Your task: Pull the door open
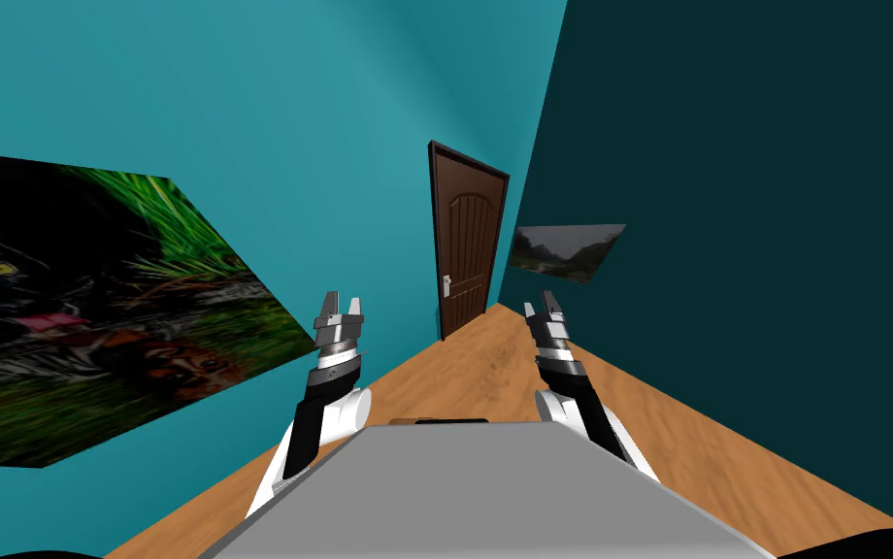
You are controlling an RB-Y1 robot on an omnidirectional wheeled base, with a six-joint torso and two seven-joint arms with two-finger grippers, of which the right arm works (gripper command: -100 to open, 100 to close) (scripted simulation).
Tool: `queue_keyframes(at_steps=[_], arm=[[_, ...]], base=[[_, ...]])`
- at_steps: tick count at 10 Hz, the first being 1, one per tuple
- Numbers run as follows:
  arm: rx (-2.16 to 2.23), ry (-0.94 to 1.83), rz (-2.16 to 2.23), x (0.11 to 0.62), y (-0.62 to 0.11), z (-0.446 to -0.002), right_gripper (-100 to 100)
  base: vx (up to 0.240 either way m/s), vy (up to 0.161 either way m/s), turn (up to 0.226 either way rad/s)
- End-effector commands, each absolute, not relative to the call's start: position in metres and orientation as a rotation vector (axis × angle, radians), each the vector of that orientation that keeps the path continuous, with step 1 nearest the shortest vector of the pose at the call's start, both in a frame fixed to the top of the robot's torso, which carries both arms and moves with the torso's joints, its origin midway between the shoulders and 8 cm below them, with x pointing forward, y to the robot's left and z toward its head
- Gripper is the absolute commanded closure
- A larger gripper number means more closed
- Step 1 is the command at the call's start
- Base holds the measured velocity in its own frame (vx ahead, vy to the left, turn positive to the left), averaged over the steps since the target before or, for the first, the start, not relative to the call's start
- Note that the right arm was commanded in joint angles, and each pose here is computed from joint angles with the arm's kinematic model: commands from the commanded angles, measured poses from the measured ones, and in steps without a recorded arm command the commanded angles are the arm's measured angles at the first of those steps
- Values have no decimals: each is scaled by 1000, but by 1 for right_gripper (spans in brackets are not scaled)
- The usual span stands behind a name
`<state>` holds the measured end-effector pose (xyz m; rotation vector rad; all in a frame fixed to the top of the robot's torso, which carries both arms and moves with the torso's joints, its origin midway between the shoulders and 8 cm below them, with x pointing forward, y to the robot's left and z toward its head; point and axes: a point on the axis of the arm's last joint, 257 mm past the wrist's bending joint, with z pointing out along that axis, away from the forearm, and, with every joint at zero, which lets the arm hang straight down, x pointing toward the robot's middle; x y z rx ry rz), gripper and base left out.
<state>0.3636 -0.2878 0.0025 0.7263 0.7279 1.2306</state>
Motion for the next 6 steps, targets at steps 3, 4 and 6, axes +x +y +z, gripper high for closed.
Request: queue_keyframes(at_steps=[3, 4, 6], arm=[[675, 795, 1173, 375, -279, -13, -100], [654, 822, 1150, 380, -275, -19, -100], [617, 865, 1111, 387, -269, -30, -100]], base=[[115, -5, 4], [133, 36, 1], [150, 19, 7]])
